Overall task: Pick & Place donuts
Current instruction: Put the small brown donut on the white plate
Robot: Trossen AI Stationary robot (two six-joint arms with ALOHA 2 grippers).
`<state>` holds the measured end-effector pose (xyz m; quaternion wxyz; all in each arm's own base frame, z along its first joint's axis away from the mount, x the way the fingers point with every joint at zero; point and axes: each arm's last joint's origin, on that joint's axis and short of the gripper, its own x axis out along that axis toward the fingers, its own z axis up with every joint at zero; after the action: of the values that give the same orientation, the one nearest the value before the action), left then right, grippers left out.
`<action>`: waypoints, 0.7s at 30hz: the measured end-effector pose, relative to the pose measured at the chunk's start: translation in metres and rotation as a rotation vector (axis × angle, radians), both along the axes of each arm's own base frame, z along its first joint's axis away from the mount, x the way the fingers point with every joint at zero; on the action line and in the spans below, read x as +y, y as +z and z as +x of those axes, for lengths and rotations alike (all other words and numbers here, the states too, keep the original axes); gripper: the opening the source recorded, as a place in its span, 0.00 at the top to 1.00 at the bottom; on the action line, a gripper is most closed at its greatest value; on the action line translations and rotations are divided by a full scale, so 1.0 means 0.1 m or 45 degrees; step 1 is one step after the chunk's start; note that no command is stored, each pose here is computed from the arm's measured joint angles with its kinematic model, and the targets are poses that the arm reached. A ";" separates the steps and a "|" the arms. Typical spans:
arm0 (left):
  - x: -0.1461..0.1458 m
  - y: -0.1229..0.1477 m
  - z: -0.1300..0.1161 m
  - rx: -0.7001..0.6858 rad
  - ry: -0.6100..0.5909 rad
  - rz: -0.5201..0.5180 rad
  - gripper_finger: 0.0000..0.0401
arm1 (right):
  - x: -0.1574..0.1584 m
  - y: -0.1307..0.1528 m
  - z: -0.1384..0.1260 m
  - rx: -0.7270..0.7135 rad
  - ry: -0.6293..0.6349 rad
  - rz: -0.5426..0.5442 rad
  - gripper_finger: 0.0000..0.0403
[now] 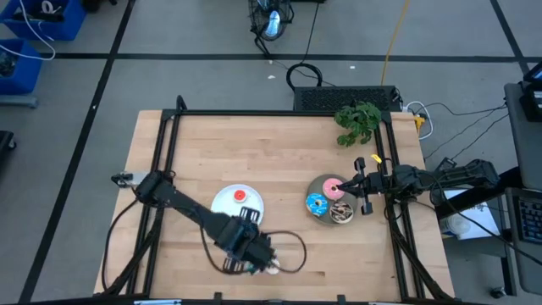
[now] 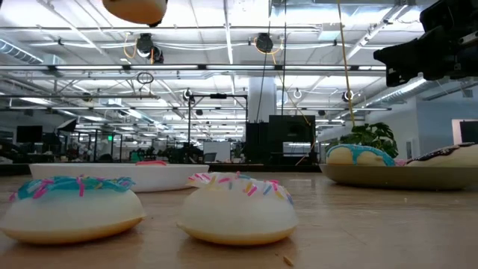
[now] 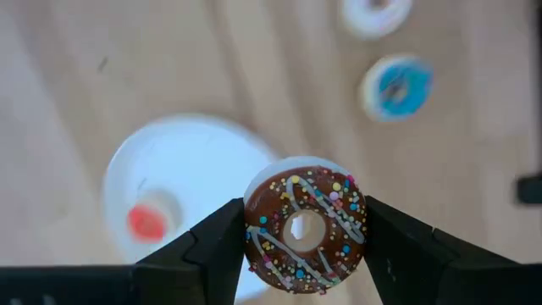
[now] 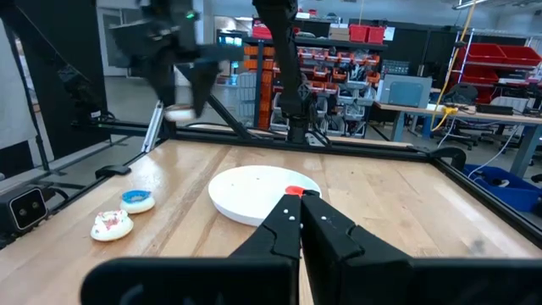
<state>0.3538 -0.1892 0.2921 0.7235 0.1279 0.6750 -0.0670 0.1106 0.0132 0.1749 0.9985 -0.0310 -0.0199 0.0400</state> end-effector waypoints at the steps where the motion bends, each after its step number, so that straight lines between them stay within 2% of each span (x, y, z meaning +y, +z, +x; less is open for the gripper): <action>1: 0.07 0.03 -0.01 0.018 0.015 0.010 0.46 | 0.00 0.00 0.00 0.001 0.000 0.000 1.00; 7: 0.41 0.34 -0.13 -0.066 0.112 0.030 0.46 | 0.00 0.00 0.00 0.005 0.000 -0.002 1.00; 12: 0.64 0.46 -0.36 -0.154 0.215 0.041 0.46 | 0.00 -0.01 0.00 0.007 0.000 -0.003 1.00; 16: 0.76 0.39 -0.59 -0.207 0.310 0.006 0.46 | 0.00 -0.01 0.00 0.007 0.000 -0.003 1.00; 21: 0.90 0.13 -0.81 -0.180 0.467 -0.009 0.46 | 0.00 -0.01 0.00 0.007 0.000 -0.001 1.00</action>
<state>0.2733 -0.0997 0.3054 0.7695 0.0047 0.6344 0.0728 0.1106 0.0132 0.1744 0.9986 -0.0312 -0.0172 0.0402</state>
